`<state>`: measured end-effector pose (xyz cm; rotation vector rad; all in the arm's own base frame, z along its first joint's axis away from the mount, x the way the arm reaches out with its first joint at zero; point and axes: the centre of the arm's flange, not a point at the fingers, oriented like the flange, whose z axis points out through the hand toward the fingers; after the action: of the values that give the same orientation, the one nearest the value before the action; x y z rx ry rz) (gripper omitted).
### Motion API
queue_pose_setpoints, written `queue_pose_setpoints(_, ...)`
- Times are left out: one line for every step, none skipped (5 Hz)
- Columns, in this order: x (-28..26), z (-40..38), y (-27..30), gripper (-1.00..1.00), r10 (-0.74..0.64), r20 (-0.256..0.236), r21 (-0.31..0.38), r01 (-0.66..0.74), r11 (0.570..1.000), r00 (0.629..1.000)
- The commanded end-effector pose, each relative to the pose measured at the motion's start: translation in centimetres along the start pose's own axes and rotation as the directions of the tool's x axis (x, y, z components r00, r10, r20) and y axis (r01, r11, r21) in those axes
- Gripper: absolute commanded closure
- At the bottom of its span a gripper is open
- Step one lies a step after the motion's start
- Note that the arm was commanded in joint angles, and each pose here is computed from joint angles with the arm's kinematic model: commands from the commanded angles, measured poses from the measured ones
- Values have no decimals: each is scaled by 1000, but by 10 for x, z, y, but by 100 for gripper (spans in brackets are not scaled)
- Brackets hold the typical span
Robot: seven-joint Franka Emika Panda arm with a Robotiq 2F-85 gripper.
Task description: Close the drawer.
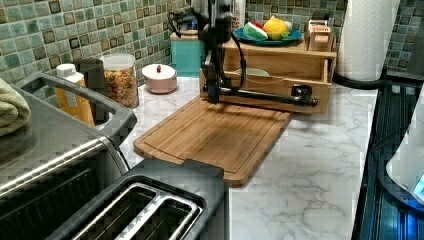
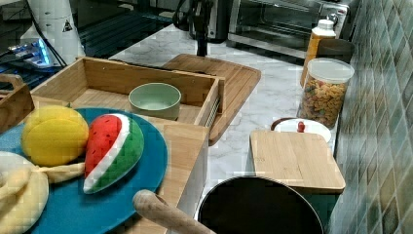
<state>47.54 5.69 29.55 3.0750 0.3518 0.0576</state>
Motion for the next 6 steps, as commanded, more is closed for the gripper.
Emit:
queue_pose_setpoints(-50,41,8,100,23,46,-46,-21,999,999)
queue_pose_setpoints(-57,35,16,100,-2,24,-61,4,998,1000)
queue_pose_setpoints(-57,30,32,100,-22,28,-51,23,998,999)
queue_pose_setpoints(-54,29,49,100,-25,15,-45,26,999,1000)
queue_pose_setpoints(-51,24,72,100,-40,16,-25,41,999,999)
queue_pose_setpoints(-49,19,96,100,-42,16,-15,42,999,999)
